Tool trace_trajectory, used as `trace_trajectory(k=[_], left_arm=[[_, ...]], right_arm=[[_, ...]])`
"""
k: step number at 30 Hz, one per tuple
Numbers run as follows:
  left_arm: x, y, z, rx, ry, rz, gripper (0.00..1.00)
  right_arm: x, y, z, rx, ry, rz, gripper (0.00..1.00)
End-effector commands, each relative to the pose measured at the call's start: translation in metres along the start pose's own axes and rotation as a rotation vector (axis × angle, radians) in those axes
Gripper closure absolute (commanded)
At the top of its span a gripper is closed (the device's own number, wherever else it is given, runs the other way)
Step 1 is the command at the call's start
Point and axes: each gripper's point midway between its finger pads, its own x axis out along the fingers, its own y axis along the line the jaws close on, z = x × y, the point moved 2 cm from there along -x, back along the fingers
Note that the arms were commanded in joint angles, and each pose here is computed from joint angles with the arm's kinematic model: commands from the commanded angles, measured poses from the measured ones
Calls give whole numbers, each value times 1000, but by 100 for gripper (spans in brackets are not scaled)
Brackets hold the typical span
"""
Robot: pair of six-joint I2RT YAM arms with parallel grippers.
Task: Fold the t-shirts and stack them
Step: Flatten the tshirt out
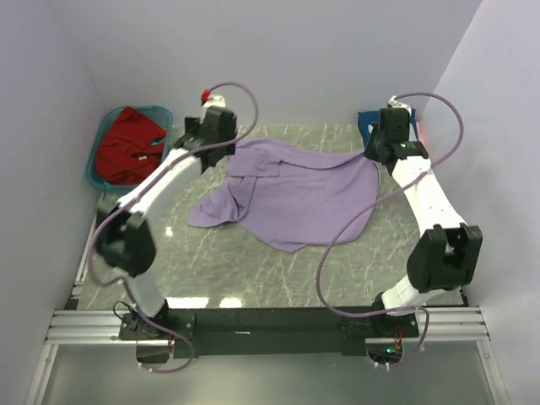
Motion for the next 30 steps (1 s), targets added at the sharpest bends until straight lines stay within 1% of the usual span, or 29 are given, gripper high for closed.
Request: trace_trajectory(k=[1, 2, 3, 4, 5, 6, 7, 8, 9, 10, 11, 12, 13, 14, 15, 16, 17, 18, 20, 23, 25, 28, 30], left_arm=[[-30, 19, -33, -92, 34, -62, 10], [-41, 22, -41, -88, 44, -99, 10], [-43, 25, -59, -71, 83, -100, 10], [-42, 31, -94, -31, 152, -91, 9], [-50, 35, -103, -28, 164, -106, 10], [-52, 37, -116, -15, 189, -112, 10], [-54, 42, -142, 17, 244, -114, 10], [-58, 44, -148, 23, 252, -126, 10], [-61, 46, -167, 51, 293, -141, 10], [-63, 46, -174, 66, 304, -151, 11], [-65, 47, -178, 82, 308, -160, 11], [-66, 47, -185, 92, 317, -165, 12], [-69, 42, -193, 114, 326, -179, 13], [-68, 40, -200, 131, 337, -178, 13], [-68, 36, -201, 139, 341, -180, 13], [-71, 31, -206, 170, 354, -188, 13], [-68, 27, -212, 198, 367, -186, 14], [-69, 21, -214, 222, 366, -189, 14], [-64, 19, -221, 270, 376, -153, 15], [-62, 12, -227, 320, 380, -141, 16], [-63, 7, -229, 340, 375, -148, 18], [-57, 5, -231, 355, 370, -131, 21], [-51, 4, -230, 364, 363, -105, 23]], right_arm=[[4, 11, 30, 64, -73, 43, 98], [13, 12, 21, 63, -42, 39, 98], [16, 12, 16, 66, -28, 37, 100], [19, 12, 11, 77, -15, 33, 100], [25, 8, 0, 79, 9, 14, 98], [27, 7, -5, 91, 19, 7, 93], [30, 4, -12, 96, 38, -9, 85], [32, 0, -21, 92, 70, -29, 78], [32, 0, -25, 92, 86, -31, 68], [29, -1, -31, 89, 101, -28, 65], [26, 0, -35, 90, 109, -16, 54], [22, 0, -37, 92, 112, -9, 49], [20, -1, -49, 89, 132, -8, 45], [8, 1, -45, 93, 104, 16, 40], [1, 8, -50, 82, 110, 49, 39], [-1, 9, -64, 68, 134, 62, 38], [-12, 14, -65, 64, 123, 93, 37], [-18, 25, -74, 43, 139, 140, 37], [-28, 31, -95, 20, 160, 173, 37], [-42, 45, -124, -16, 194, 240, 37], [-49, 52, -142, -26, 212, 274, 37], [-57, 63, -160, -48, 231, 329, 37], [-57, 64, -167, -62, 240, 336, 37]])
